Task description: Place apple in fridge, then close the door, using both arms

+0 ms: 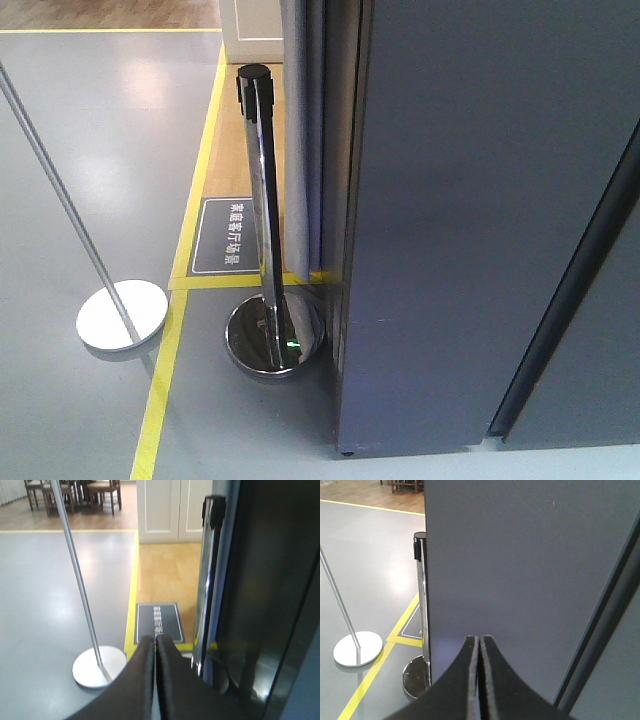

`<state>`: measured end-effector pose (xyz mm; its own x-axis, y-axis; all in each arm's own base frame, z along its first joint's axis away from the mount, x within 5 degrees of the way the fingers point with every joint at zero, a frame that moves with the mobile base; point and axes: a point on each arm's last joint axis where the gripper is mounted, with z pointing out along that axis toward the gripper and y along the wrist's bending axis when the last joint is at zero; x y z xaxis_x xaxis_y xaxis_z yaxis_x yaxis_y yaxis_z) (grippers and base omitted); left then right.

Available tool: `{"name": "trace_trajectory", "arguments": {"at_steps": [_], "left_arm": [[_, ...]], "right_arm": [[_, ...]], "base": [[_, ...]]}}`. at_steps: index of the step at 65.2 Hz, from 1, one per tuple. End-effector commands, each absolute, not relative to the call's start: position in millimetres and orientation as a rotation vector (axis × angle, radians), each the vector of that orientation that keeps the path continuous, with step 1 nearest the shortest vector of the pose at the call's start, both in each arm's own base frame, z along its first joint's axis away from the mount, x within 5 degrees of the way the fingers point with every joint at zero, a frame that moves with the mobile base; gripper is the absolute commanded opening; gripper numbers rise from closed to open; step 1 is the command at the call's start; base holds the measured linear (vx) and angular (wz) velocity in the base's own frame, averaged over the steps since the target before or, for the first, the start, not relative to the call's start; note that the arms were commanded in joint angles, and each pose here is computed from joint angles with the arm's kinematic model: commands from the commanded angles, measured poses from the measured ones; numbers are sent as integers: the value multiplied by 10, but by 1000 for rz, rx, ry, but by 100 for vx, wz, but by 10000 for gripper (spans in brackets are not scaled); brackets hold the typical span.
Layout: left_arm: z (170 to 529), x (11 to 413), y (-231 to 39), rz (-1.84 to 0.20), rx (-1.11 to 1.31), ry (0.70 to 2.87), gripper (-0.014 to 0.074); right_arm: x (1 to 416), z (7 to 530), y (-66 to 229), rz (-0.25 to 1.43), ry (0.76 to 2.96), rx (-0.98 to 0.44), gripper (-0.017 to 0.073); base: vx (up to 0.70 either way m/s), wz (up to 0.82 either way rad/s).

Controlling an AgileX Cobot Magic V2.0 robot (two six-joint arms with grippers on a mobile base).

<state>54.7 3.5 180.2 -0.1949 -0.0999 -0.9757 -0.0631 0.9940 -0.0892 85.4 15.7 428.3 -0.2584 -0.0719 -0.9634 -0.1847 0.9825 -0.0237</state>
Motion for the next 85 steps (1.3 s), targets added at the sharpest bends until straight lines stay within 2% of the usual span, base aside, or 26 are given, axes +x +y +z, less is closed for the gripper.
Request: {"name": "trace_trajectory", "arguments": {"at_steps": [1,65,72,85], "left_arm": [[1785,552,22,-56,-111,1720,-5],[1788,552,21,-62,-116,1721,-5],[1788,552,21,-62,-116,1721,-5],[1787,553,21,-62,-116,1722,-5]], "right_arm": [[867,4397,148,104,1760,-166,-8],[867,4397,148,103,1760,-167,-8],[874,4414,127,62,1739,-173,-8],[789,3952,71,-14,1717,-140,-8]], "base": [[0,0],[0,0],[0,0],[0,0]]}}
